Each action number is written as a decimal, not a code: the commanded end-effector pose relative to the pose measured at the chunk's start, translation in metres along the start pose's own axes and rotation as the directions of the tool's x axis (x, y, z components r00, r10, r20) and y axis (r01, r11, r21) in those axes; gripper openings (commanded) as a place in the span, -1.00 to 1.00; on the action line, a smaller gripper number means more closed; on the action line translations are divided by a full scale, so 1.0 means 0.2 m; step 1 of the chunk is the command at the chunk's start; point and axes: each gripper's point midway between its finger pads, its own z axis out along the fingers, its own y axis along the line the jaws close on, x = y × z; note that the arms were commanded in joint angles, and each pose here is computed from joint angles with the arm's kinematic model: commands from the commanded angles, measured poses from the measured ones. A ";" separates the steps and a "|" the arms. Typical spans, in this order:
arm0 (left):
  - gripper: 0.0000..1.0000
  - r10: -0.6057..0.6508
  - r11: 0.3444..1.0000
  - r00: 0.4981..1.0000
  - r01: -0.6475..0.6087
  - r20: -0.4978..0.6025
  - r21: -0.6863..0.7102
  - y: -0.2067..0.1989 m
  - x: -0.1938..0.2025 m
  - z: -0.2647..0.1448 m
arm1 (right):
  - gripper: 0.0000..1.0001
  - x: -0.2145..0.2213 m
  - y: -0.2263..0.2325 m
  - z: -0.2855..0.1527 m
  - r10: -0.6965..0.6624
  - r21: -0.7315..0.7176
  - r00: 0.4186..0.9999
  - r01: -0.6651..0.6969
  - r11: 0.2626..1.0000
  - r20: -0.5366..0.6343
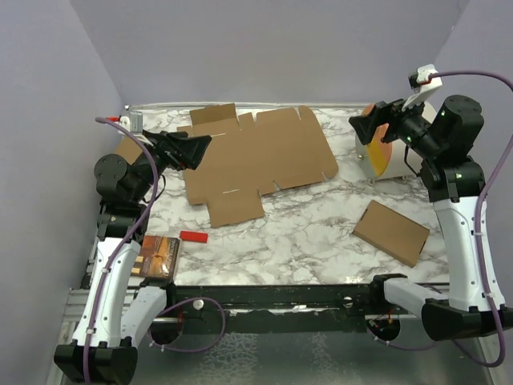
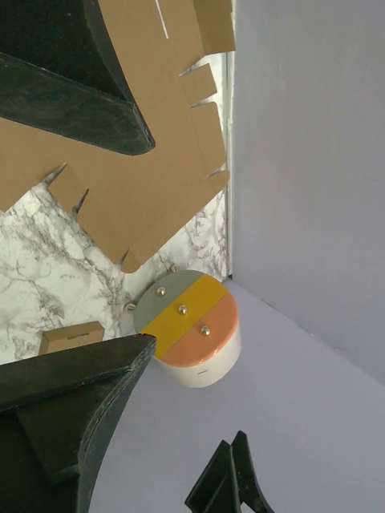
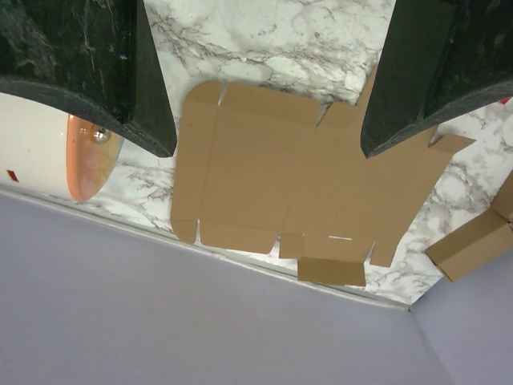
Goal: Fold the paper box
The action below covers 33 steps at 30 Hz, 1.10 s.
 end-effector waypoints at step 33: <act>0.86 -0.186 0.929 0.920 0.050 -0.345 -0.366 0.67 0.72 -0.20 | 0.98 0.60 0.51 -0.32 -0.027 -0.677 0.998 -0.013 0.736 -0.048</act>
